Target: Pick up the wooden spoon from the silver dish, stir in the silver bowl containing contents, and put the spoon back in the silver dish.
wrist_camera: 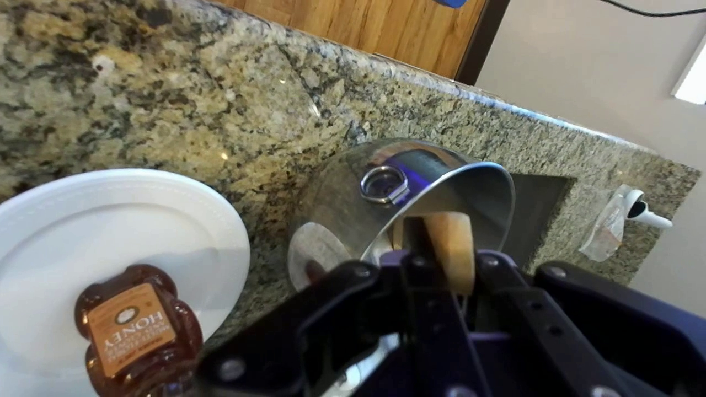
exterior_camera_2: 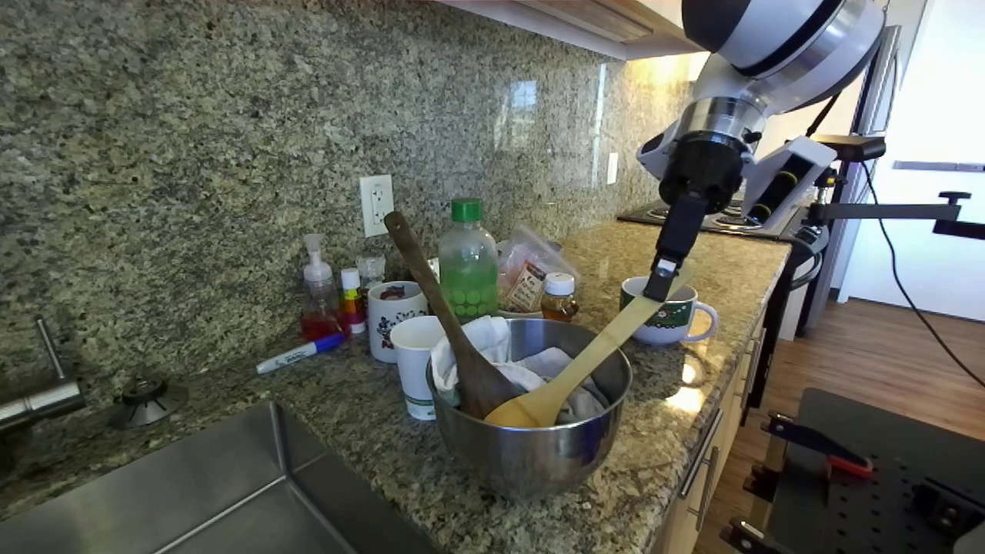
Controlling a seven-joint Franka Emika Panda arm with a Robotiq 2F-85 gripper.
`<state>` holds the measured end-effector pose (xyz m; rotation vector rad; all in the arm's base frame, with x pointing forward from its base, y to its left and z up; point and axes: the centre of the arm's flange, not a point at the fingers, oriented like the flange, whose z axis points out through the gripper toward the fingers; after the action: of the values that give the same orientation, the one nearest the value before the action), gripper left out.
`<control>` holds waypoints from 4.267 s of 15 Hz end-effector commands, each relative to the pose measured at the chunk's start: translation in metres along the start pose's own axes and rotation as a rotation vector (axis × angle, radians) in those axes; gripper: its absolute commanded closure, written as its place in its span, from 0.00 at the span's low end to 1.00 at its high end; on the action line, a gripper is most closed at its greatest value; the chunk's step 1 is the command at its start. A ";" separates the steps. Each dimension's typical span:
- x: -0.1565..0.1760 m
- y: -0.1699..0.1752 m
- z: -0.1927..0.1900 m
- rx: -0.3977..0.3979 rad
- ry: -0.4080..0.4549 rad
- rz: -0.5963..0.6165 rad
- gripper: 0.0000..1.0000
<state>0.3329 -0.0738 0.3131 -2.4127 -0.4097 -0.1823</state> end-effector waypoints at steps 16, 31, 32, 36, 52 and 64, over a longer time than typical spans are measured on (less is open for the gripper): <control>0.083 -0.107 -0.082 -0.329 -0.077 -0.073 0.94; 0.128 -0.148 -0.189 -0.581 0.069 0.034 0.94; 0.130 -0.149 -0.194 -0.592 0.078 0.043 0.94; 0.137 -0.154 -0.215 -0.632 0.117 0.079 0.94; 0.212 -0.097 -0.188 -0.783 0.314 0.143 0.94; 0.235 -0.005 -0.095 -0.961 0.228 0.179 0.94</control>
<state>0.5396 -0.0740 0.4579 -3.2494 0.0142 -0.7128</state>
